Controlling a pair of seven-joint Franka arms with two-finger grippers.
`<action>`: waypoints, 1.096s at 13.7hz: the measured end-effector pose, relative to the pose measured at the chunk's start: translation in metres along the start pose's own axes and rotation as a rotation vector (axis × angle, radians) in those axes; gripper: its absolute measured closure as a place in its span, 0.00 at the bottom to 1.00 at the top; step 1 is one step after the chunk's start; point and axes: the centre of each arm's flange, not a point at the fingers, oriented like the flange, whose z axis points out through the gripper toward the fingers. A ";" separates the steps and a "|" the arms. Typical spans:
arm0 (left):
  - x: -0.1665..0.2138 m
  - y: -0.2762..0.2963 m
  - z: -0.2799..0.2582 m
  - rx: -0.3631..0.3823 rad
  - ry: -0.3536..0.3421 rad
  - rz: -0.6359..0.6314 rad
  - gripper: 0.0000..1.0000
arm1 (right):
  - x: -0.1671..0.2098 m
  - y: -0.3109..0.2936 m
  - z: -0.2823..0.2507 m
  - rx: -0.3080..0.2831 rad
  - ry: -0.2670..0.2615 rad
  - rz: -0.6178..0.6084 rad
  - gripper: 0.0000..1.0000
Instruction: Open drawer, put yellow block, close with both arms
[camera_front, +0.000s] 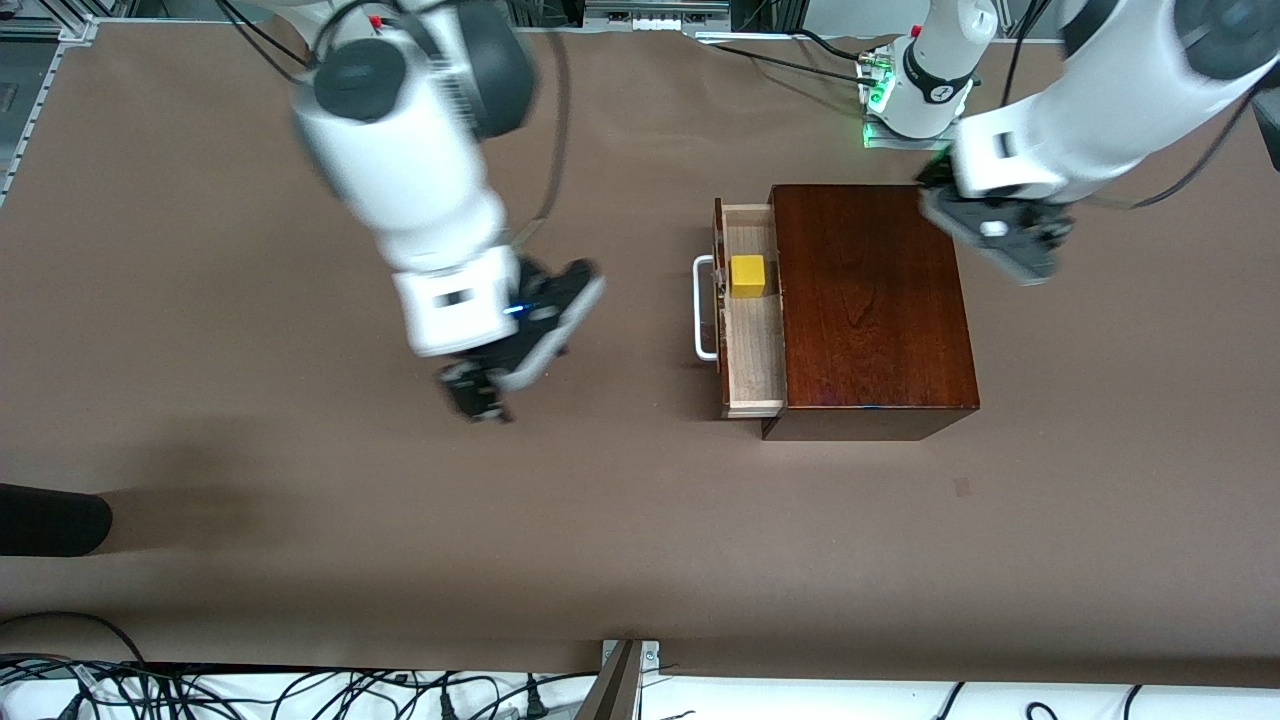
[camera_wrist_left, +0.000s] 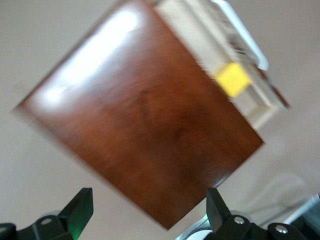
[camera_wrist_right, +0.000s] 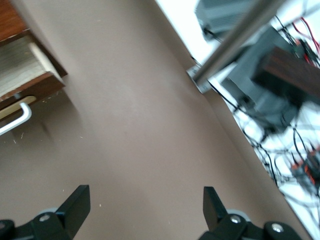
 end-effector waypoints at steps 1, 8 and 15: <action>0.022 0.005 0.021 -0.050 0.007 0.111 0.00 | -0.021 0.032 -0.010 0.032 -0.009 0.071 0.00; 0.181 0.118 0.110 0.001 0.234 0.621 0.00 | -0.164 0.135 -0.074 0.063 -0.147 0.471 0.00; 0.234 0.188 0.248 0.173 0.073 0.826 0.00 | -0.263 0.125 -0.036 0.052 -0.256 0.711 0.00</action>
